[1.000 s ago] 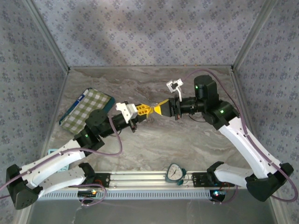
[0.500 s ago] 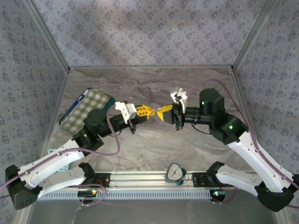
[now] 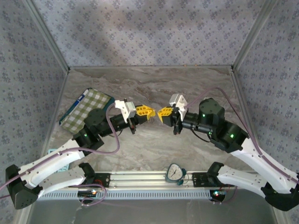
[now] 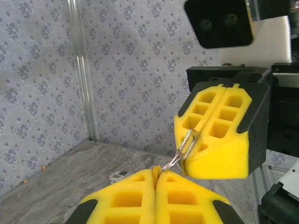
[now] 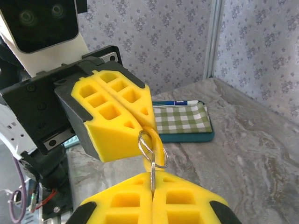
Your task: Remove the keys from the keyring
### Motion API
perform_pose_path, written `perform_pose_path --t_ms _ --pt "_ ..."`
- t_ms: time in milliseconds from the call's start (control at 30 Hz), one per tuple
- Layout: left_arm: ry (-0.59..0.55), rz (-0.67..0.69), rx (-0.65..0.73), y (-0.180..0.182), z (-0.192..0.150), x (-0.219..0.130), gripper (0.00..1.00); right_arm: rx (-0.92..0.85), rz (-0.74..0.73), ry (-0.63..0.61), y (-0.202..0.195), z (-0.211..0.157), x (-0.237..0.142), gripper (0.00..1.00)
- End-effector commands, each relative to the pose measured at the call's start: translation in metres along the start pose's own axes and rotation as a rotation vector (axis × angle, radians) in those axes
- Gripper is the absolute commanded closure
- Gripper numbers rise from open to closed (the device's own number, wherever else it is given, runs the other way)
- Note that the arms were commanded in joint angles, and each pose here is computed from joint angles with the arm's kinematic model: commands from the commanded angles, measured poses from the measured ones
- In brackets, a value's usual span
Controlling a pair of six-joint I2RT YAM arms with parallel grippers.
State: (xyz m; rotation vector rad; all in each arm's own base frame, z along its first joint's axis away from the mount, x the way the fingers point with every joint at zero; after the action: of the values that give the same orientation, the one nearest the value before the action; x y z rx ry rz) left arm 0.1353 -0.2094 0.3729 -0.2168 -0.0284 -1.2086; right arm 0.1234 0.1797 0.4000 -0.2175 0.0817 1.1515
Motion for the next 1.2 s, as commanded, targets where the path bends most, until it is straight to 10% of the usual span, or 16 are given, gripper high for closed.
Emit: perform_pose_path --t_ms 0,1167 --pt "-0.085 0.116 -0.013 0.010 0.017 -0.002 1.00 -0.104 -0.006 -0.026 0.009 0.001 -0.006 1.00" --pt "0.002 0.055 -0.125 0.007 -0.002 0.004 1.00 -0.240 -0.186 -0.101 0.022 0.014 -0.008 1.00"
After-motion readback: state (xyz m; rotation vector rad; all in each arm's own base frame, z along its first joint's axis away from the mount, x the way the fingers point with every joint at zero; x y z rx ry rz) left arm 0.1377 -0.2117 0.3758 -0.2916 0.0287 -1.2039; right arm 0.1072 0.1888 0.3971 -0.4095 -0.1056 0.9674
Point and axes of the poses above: each hand's point on the last joint's axis, 136 mm out from that joint toward the fingers, its own x axis out along the fingers, its own y axis along the line the jaws close on, z = x × y, the point moved 10 cm from there along -x, back along the fingers, and after that the axes turned 9 degrees about -x, right-handed, at the moved point
